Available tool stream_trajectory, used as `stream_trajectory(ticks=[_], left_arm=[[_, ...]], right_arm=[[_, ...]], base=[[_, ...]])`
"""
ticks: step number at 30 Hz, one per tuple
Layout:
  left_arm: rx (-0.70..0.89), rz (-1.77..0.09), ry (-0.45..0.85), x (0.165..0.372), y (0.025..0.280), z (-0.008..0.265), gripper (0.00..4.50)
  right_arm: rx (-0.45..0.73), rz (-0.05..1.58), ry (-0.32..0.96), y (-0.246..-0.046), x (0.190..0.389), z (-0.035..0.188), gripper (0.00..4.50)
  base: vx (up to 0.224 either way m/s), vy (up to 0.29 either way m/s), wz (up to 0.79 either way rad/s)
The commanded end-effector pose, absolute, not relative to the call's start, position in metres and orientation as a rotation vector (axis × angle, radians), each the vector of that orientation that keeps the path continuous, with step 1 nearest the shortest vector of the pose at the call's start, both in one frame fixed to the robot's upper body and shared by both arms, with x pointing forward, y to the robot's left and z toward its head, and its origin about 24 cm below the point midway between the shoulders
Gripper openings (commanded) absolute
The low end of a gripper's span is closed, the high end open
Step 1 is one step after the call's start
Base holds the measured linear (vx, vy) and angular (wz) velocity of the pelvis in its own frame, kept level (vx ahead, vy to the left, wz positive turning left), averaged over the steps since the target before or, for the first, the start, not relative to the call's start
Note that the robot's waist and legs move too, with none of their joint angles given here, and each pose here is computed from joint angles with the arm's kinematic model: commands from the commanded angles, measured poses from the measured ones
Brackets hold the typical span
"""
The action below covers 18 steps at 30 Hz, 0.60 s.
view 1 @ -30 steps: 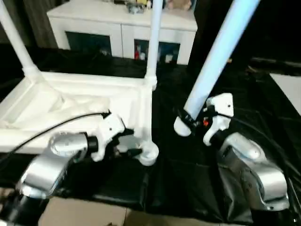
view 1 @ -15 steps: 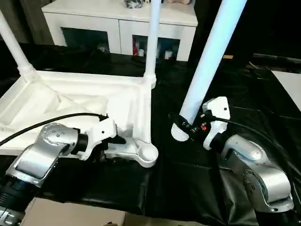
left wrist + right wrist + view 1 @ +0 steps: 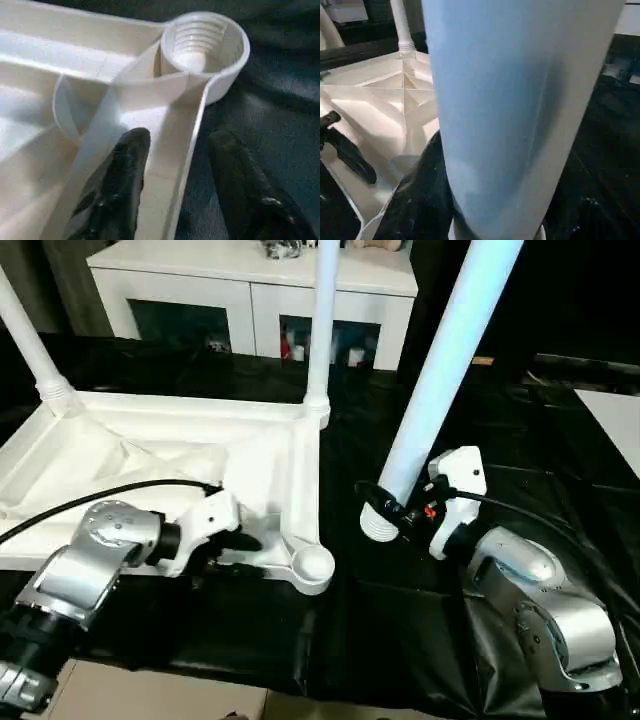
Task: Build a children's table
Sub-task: Insert table leg to table base
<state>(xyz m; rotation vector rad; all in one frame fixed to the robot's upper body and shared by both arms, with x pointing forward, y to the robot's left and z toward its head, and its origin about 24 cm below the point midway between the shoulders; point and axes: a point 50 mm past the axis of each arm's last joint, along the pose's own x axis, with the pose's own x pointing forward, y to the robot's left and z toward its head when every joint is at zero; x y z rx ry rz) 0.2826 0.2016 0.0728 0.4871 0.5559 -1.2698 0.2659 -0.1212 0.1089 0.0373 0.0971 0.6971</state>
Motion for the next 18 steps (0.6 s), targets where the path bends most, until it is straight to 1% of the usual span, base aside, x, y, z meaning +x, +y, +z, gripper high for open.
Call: stream_trajectory(ticks=[1,3,6,9,11,14,17,18], left_arm=[[0.52,-1.288,0.557,0.285,0.202,0.078,1.86],[0.521,-1.301,0.578,0.284,0.204,0.076,1.62],[0.532,-1.289,0.586,0.285,0.209,0.073,1.5],[0.538,-1.292,0.601,0.285,0.21,0.068,1.17],[0.545,-1.29,0.608,0.286,0.211,0.067,1.1],[0.562,-1.284,0.62,0.287,0.213,0.065,0.71],[0.571,-1.282,0.626,0.288,0.214,0.063,0.51],[0.57,-1.282,0.625,0.288,0.214,0.063,0.51]], right_arm=[[0.048,0.708,0.076,-0.121,0.264,0.113,1.86],[0.051,0.71,0.077,-0.12,0.264,0.113,1.86],[0.059,0.708,0.078,-0.119,0.263,0.112,1.86],[0.063,0.709,0.081,-0.119,0.262,0.112,1.86],[0.065,0.709,0.081,-0.119,0.262,0.112,1.86],[0.065,0.71,0.082,-0.119,0.262,0.111,1.86],[0.065,0.709,0.082,-0.119,0.262,0.111,1.86],[0.065,0.708,0.082,-0.119,0.262,0.111,1.86]], base=[[0.0,0.0,0.0],[0.0,0.0,0.0],[0.0,0.0,0.0],[0.0,0.0,0.0],[0.0,0.0,0.0],[0.0,0.0,0.0],[0.0,0.0,0.0],[0.0,0.0,0.0]])
